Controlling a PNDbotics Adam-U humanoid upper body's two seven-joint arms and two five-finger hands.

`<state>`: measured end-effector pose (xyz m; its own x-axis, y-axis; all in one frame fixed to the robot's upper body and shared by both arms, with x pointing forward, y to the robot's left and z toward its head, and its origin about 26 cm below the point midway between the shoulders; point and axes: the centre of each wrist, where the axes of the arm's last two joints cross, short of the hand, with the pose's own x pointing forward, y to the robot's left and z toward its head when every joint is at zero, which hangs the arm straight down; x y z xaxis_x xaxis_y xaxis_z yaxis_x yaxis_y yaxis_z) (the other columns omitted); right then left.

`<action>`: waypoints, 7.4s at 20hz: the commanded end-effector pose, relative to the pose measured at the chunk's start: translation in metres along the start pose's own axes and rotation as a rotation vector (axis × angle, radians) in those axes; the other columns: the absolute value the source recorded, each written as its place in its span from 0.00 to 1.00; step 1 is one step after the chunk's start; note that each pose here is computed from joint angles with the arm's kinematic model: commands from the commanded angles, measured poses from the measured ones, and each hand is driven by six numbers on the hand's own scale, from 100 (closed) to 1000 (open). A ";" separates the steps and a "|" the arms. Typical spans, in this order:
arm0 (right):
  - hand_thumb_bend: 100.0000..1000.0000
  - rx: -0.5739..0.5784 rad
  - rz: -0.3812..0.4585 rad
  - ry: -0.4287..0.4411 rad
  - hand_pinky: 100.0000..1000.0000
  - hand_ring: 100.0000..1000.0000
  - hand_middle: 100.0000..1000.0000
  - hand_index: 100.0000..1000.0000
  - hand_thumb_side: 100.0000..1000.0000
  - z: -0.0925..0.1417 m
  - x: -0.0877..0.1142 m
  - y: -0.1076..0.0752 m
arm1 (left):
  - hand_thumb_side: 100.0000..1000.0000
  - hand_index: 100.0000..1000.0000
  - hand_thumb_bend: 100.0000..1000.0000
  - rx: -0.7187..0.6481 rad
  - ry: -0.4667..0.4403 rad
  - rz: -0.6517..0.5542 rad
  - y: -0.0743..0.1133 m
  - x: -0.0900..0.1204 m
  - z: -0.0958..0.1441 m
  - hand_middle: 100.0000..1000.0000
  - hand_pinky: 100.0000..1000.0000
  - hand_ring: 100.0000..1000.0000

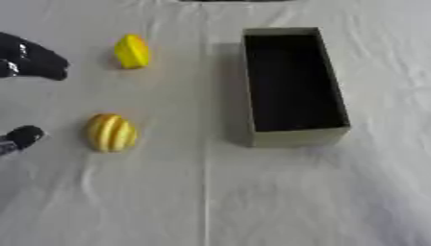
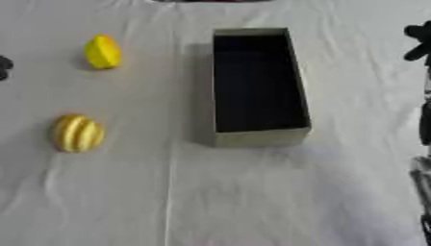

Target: Pick up objects on the table and place them in the box.

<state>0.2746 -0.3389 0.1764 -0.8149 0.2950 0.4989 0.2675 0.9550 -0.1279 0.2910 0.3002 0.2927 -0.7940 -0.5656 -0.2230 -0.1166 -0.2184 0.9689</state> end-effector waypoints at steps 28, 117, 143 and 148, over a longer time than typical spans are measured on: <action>0.00 0.003 -0.030 0.006 0.88 0.71 0.35 0.67 0.55 -0.006 0.004 0.005 | 0.01 0.89 0.33 -0.265 0.196 0.060 -0.050 -0.031 -0.040 0.82 0.86 0.88; 0.00 -0.096 -0.139 -0.039 0.87 0.71 0.37 0.67 0.58 -0.025 0.008 0.004 | 0.00 0.39 0.00 0.464 -0.038 0.100 0.069 0.027 -0.265 0.36 0.45 0.43; 0.00 -0.104 -0.189 -0.052 0.88 0.71 0.37 0.67 0.59 -0.033 0.010 0.008 | 0.00 0.87 0.00 0.315 -0.073 0.101 0.019 0.045 -0.294 0.78 0.84 0.83; 0.00 -0.101 -0.183 -0.056 0.87 0.71 0.37 0.67 0.58 -0.033 0.010 0.006 | 0.12 0.89 0.00 0.342 -0.044 0.083 0.023 0.044 -0.290 0.81 0.86 0.86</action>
<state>0.2879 -0.3282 0.2007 -0.8695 0.1101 0.4815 0.1614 0.9847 0.0663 0.4294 0.0380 0.2617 -0.8390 -0.5314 -0.1174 -0.1977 0.0965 0.9755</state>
